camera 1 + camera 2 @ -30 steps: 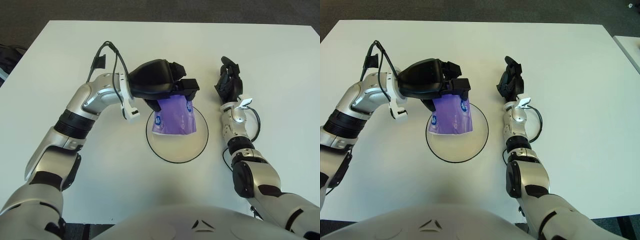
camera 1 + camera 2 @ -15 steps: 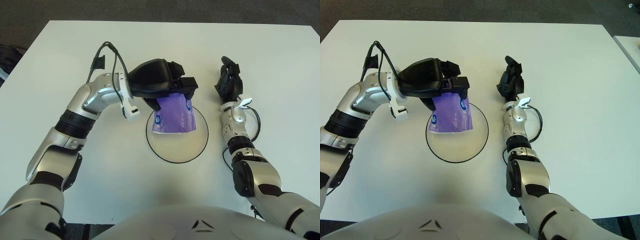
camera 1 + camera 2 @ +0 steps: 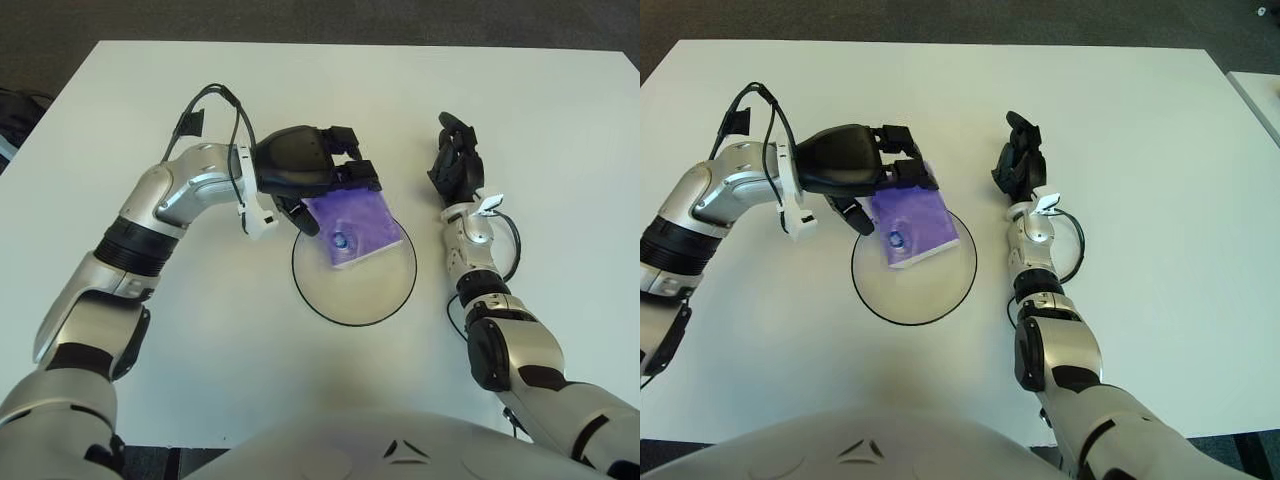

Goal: Put the tissue paper into the plate.

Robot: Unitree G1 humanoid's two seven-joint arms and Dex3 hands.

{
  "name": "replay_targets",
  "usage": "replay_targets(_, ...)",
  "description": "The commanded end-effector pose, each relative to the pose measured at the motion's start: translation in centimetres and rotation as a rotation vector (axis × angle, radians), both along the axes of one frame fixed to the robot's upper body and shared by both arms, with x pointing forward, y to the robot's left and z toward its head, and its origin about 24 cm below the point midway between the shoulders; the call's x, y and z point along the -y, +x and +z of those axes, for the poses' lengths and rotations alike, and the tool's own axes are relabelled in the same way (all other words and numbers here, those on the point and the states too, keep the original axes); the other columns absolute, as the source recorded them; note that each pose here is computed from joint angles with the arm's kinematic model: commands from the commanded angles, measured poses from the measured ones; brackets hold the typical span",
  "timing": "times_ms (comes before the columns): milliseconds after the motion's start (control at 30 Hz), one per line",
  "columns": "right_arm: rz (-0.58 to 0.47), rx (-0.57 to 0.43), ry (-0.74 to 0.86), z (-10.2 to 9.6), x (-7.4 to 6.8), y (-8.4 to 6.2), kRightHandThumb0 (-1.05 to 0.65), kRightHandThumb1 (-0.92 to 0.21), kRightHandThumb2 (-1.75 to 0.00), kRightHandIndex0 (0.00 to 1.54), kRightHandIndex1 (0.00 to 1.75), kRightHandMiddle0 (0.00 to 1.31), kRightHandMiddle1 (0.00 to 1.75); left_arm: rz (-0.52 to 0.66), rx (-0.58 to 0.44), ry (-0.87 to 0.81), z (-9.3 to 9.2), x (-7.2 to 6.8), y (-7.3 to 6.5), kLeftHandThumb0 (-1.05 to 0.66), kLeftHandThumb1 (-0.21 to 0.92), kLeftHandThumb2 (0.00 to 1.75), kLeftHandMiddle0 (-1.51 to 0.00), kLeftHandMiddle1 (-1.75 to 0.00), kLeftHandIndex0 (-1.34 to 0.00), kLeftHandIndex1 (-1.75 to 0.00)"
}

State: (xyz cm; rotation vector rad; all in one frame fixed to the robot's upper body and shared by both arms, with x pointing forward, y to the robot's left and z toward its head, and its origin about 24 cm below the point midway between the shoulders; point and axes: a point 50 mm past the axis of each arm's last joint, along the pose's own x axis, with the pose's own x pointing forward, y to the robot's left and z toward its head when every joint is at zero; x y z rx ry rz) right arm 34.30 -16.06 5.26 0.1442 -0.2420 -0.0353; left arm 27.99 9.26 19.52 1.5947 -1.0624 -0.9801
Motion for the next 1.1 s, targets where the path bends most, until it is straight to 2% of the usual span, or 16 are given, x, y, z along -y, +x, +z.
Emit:
replay_targets(0, -0.034, -0.452, 0.037, -10.43, 0.26, -6.41, -0.64, -0.92, -0.84, 0.20, 0.00, 0.00, 0.71, -0.002, 0.077, 0.039, 1.06, 0.26, -0.29, -1.04, 0.92, 0.50, 0.00, -0.01, 0.00, -0.03)
replay_targets(233, -0.055, -0.467, 0.036, -10.46, 0.18, -6.34, -0.65, -0.92, -0.83, 0.21, 0.01, 0.00, 0.74, 0.001, 0.072, 0.017, 1.11, 0.06, -0.28, -1.05, 0.92, 0.45, 0.00, 0.00, 0.00, 0.00)
replay_targets(733, -0.058, -0.462, 0.055, -10.43, 0.08, -6.37, -0.63, -0.92, -0.78, 0.26, 0.02, 0.00, 0.80, 0.017, 0.020, 0.059, 1.20, -0.20, -0.05, -1.05, 0.92, 0.55, 0.00, 0.00, 0.00, 0.00)
replay_targets(1067, -0.044, -0.434, 0.041, -10.20, -0.38, -6.49, -0.63, -0.92, -0.84, 0.25, 0.02, 0.00, 0.73, 0.045, 0.024, 0.071, 1.38, -0.49, 0.11, -1.05, 0.92, 0.61, 0.00, 0.00, 0.00, 0.00)
